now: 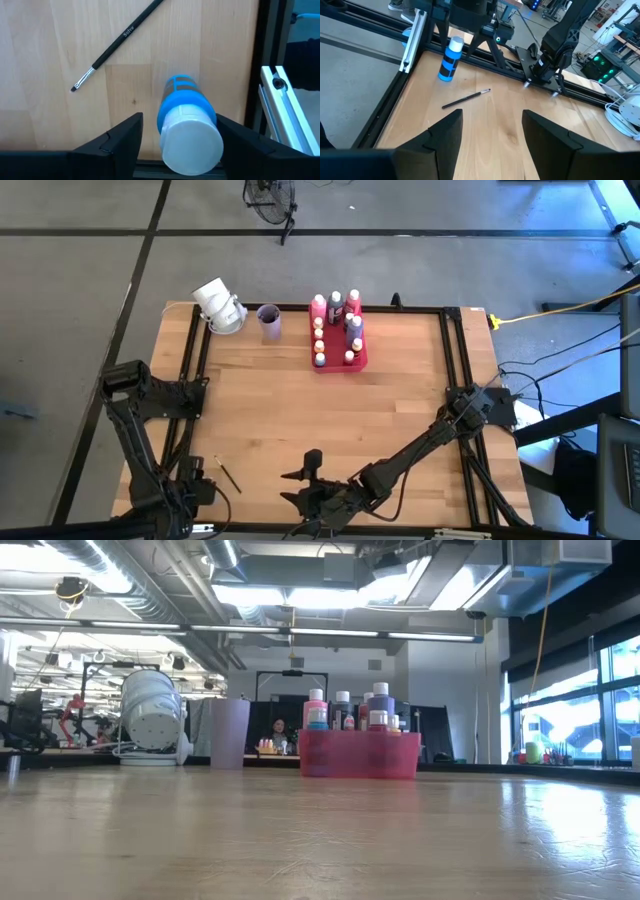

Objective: Pick & Place Paint Supplies
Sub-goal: Put the blue paint bottle into the red bin

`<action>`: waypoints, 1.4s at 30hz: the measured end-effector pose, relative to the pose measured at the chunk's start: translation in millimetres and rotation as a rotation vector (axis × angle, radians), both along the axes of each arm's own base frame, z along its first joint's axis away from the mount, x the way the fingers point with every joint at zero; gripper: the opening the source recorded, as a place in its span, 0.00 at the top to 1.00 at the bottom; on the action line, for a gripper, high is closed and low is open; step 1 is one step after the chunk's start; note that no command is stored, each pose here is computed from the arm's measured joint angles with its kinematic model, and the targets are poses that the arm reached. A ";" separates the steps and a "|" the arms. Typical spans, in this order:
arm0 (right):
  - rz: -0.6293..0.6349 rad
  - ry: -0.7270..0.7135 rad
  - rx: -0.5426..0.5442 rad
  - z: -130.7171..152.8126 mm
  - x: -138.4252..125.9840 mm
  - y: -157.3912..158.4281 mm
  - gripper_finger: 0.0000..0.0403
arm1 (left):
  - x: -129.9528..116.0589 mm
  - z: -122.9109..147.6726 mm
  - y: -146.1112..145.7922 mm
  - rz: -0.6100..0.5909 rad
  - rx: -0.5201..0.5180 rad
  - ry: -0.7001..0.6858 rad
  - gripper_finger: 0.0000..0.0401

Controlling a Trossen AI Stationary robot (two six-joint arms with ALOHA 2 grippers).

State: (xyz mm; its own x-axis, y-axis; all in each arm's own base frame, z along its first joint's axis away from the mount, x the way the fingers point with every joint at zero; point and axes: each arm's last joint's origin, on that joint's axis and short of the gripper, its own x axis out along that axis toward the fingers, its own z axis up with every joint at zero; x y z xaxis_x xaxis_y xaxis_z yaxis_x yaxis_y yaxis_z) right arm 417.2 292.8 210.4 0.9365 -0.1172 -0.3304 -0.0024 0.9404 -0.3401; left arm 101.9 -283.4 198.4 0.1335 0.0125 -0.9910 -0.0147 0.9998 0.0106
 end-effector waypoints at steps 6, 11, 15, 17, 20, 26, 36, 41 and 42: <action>0.000 0.000 0.000 0.0 0.0 0.0 0.48 | 0.0 0.0 0.0 0.000 0.000 0.000 0.46; 0.000 0.000 0.000 0.0 0.0 0.0 0.48 | 0.0 0.0 0.0 0.000 0.000 0.001 0.49; -0.005 -0.002 0.023 0.0 0.0 0.1 0.48 | 0.0 0.0 0.0 0.000 0.000 0.001 0.54; -0.011 -0.004 0.041 0.0 0.0 0.1 0.48 | 0.0 0.0 0.0 0.000 0.000 0.001 0.58; -0.014 -0.005 0.048 0.0 0.1 -0.1 0.48 | -0.1 0.0 0.1 -0.007 0.001 0.001 0.62; -0.015 -0.005 0.050 0.0 0.2 -0.2 0.48 | 0.0 0.2 0.1 -0.007 0.001 0.000 0.63; -0.019 -0.003 0.047 -0.1 1.1 -1.8 0.48 | 5.1 1.6 3.3 -0.010 0.005 0.003 0.64; -0.005 0.002 0.055 -0.2 1.8 -2.2 0.48 | 12.4 9.5 9.8 -0.017 0.047 0.017 0.64; 0.003 0.003 0.060 -0.2 2.3 -2.5 0.48 | 14.5 12.6 10.9 -0.024 0.058 0.021 0.64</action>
